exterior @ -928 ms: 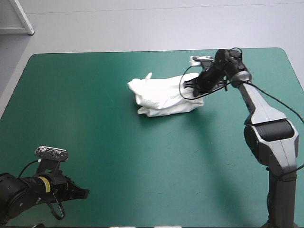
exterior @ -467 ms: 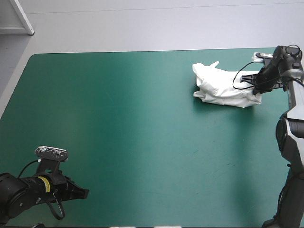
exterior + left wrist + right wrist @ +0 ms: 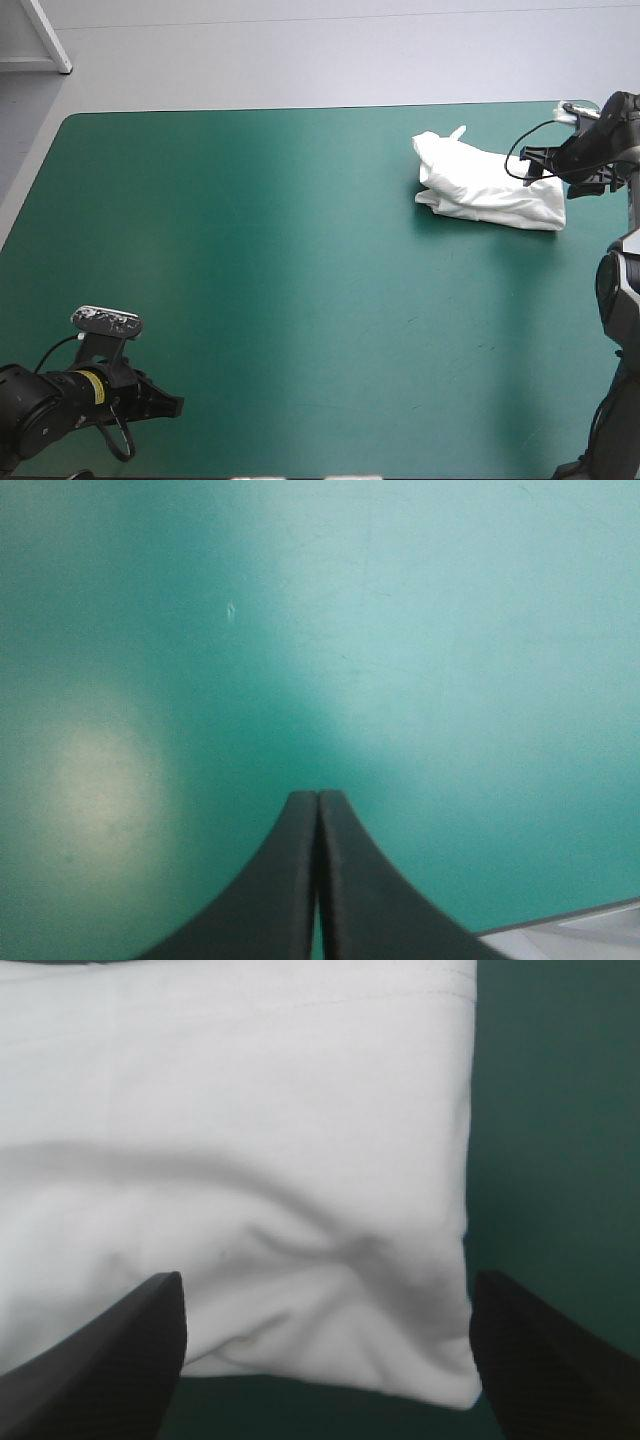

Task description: Fold the cloth

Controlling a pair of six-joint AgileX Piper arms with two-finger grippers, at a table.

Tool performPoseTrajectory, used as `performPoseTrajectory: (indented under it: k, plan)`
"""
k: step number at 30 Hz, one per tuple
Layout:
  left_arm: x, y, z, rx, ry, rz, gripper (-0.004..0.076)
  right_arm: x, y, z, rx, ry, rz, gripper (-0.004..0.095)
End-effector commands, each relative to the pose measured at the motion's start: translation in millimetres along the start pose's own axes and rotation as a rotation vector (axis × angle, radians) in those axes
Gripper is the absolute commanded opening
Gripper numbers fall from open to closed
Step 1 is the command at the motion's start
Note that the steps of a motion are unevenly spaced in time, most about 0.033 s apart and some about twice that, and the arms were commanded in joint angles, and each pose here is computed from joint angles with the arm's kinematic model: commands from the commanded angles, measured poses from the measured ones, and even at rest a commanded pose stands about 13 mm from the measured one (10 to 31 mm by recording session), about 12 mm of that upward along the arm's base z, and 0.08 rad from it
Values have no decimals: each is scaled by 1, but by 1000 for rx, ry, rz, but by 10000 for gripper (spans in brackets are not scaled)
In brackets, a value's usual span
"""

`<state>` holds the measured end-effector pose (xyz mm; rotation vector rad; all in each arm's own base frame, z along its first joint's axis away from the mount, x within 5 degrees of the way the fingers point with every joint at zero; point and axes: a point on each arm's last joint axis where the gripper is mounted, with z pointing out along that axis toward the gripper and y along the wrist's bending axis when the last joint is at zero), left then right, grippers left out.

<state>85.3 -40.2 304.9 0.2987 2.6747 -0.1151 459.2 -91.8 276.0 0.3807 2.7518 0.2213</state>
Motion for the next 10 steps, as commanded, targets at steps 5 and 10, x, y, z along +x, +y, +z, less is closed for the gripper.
performPoseTrajectory:
  k: [5, 10]
  plan:
    - [-18, 9, -14, -101, -158, 36, -8, 38, 46, -111, -130, -154, -114, 338]
    - [-34, 5, -20, -65, -333, 62, -8, 80, 62, -133, -78, -153, -239, -10]
